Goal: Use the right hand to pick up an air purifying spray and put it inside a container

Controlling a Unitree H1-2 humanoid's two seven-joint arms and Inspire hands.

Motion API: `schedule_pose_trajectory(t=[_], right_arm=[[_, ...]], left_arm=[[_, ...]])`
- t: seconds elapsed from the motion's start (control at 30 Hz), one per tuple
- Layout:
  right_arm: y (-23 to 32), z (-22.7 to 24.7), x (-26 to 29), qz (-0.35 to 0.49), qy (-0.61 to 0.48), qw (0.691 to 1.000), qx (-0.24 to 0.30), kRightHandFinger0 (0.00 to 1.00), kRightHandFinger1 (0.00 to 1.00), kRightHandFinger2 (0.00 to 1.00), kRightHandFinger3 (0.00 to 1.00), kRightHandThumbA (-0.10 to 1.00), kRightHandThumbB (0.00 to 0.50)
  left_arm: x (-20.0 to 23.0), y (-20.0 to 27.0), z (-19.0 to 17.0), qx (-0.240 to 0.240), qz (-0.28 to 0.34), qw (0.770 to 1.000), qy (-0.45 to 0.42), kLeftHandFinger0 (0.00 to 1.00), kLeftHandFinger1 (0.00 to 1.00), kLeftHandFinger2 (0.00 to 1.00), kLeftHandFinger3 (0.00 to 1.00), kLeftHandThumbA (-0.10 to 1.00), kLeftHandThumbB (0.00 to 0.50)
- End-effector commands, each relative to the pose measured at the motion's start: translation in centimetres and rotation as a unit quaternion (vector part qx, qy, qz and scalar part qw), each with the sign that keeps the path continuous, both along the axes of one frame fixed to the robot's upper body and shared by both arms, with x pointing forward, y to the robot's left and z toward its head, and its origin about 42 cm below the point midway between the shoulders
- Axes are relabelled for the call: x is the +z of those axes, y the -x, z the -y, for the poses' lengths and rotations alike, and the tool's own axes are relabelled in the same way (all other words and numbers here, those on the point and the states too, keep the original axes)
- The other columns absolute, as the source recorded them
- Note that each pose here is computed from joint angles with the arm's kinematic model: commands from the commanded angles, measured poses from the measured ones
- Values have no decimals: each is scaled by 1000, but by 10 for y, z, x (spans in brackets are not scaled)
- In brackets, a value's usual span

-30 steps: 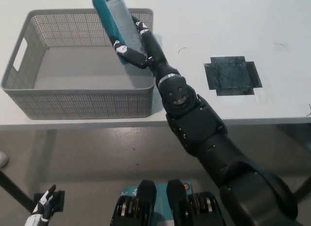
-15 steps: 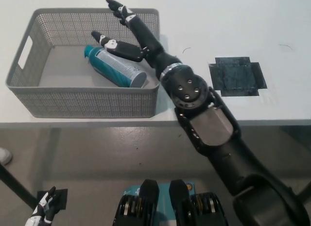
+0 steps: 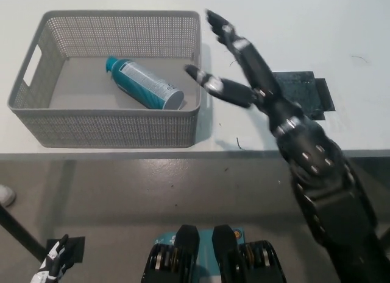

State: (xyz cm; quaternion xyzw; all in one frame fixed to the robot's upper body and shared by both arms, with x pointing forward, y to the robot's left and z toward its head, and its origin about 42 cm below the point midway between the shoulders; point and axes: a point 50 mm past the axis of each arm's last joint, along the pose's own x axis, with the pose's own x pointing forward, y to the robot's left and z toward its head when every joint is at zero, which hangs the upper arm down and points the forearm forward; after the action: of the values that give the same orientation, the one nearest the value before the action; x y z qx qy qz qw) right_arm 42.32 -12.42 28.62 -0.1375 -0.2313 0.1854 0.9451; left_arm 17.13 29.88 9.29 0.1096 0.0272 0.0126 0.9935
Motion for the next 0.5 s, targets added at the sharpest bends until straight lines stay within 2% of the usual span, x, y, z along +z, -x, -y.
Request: schedule_pose_trajectory(t=[0.0,0.03,0.07,0.13,0.17,0.23,0.33,0.4,0.47], right_arm=[[106,69,40,142,-14,990,-10,1000,1000,1000,1000,900,444],[112,74,34,139,-13,990,-11,1000,1000,1000,1000,899,419],[126,83,18,129,-11,991,-17,1000,1000,1000,1000,881,370],[144,99,-9,97,-5,995,-30,1000,1000,1000,1000,873,325],[150,104,-19,88,3,995,-36,1000,1000,1000,1000,896,320],[165,113,-47,43,21,997,-56,1000,1000,1000,1000,958,363],[185,130,-84,4,61,995,-75,1000,1000,1000,1000,999,348],[200,142,-112,-31,75,993,-82,1000,1000,1000,1000,1000,330],[207,147,-133,-58,78,992,-86,1000,1000,1000,1000,991,335]], left_arm=[[7,14,-26,26,30,999,-9,1000,1000,1000,1000,1000,338],[7,14,-26,30,33,999,-8,1000,1000,1000,1000,1000,343],[6,16,-26,37,37,999,-9,1000,1000,1000,1000,1000,349],[4,15,-25,41,43,998,-6,1000,1000,1000,1000,1000,366],[3,15,-25,42,44,998,-5,1000,1000,1000,1000,1000,371],[1,18,-28,45,47,998,-4,1000,1000,1000,1000,1000,387],[1,19,-27,48,50,998,-3,1000,1000,1000,1000,1000,402],[0,18,-27,50,54,997,0,1000,1000,1000,1000,1000,393],[1,18,-28,54,57,997,0,1000,1000,1000,1000,1000,394]])
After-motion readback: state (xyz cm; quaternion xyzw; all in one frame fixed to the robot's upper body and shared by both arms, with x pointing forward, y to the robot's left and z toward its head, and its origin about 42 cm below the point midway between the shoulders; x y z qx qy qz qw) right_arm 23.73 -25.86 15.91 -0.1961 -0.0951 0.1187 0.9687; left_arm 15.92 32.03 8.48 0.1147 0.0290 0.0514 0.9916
